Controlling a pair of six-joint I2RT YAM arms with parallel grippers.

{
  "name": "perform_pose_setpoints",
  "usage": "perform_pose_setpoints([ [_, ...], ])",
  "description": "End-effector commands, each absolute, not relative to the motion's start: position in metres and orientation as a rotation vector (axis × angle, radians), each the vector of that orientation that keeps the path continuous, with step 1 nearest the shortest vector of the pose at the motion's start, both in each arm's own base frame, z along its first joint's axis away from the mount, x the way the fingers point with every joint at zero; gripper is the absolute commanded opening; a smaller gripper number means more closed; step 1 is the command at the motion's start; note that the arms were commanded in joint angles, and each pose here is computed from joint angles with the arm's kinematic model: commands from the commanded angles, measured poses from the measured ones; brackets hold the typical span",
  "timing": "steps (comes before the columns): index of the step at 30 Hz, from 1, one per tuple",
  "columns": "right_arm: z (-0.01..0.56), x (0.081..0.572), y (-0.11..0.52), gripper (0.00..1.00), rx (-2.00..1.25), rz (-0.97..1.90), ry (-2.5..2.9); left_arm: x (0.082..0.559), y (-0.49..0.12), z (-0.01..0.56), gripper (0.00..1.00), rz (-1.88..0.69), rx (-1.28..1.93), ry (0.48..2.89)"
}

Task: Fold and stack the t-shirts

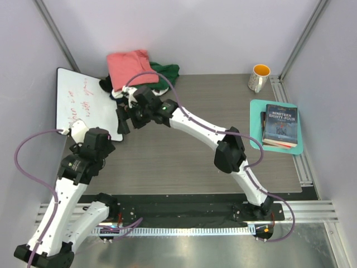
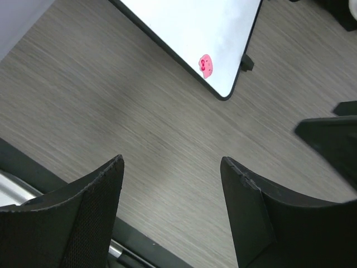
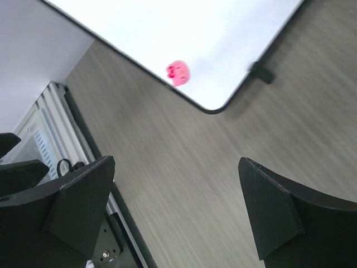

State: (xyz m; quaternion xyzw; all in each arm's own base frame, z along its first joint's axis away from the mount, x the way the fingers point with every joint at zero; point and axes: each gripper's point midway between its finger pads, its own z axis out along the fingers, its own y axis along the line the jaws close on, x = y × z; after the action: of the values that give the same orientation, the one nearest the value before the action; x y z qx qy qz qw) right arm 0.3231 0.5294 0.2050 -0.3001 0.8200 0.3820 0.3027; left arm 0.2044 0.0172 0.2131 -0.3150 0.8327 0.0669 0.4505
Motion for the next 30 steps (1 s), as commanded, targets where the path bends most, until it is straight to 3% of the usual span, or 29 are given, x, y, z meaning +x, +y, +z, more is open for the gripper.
perform_pose_setpoints([
  [1, 0.205, 0.315, 0.545, 0.99, -0.808, 1.083, 2.181, 0.19, 0.029, 0.227, 0.71, 0.192, -0.814, 2.016],
  [8, 0.149, 0.319, 0.561, 0.98, -0.841, 1.067, 2.191, 0.176, 0.016, 0.22, 0.71, 0.01, -0.846, 1.991],
  [15, 0.114, 0.336, 0.566, 0.98, -0.864, 0.99, 2.142, 0.179, 0.023, 0.224, 0.71, 0.109, -0.801, 2.02],
  [30, 0.102, 0.411, 0.567, 0.98, -0.62, 0.831, 2.019, 0.181, 0.018, 0.22, 0.71, 0.066, -0.779, 2.015],
])
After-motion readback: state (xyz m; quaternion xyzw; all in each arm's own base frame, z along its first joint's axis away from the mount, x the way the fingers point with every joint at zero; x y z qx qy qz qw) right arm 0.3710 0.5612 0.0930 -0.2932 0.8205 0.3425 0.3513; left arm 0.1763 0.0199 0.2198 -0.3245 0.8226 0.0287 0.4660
